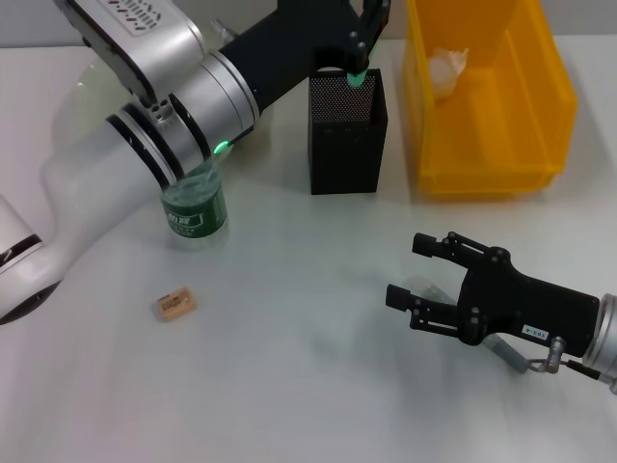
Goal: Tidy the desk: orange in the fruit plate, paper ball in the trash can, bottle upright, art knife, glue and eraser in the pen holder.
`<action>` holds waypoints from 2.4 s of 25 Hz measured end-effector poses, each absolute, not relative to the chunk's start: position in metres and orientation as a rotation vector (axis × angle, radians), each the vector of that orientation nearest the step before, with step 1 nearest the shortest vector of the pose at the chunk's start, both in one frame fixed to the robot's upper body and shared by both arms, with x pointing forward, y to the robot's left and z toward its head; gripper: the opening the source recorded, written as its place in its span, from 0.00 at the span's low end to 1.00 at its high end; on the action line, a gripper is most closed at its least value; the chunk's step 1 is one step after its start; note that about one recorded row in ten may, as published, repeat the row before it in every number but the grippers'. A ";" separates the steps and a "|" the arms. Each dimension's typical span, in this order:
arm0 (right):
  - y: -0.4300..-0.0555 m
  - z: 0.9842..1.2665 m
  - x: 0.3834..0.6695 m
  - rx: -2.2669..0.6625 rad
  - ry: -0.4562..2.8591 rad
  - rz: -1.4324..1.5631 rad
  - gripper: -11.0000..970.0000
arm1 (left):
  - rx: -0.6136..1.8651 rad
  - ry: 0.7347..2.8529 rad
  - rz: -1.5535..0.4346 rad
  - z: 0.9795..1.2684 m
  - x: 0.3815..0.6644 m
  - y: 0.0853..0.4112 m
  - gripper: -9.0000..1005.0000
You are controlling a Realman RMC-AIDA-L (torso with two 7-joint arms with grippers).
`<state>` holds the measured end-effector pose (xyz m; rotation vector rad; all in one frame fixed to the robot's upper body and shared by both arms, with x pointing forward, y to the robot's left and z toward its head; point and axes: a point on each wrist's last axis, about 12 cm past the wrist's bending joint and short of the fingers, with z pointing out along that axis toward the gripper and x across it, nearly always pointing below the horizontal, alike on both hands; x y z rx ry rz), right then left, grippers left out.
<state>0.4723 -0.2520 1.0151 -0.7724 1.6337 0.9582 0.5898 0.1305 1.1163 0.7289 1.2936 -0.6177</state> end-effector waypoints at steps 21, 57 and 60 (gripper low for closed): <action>-0.249 1.016 0.473 -0.773 1.628 0.971 0.86 | 0.760 1.442 -0.537 1.092 0.599 0.139 0.24; -0.261 1.028 0.462 -0.812 1.527 1.015 0.86 | 1.077 1.381 -1.087 1.074 0.476 0.250 0.72; -0.265 1.028 0.458 -0.809 1.525 1.012 0.86 | 1.040 1.412 -1.088 1.071 0.476 0.257 0.72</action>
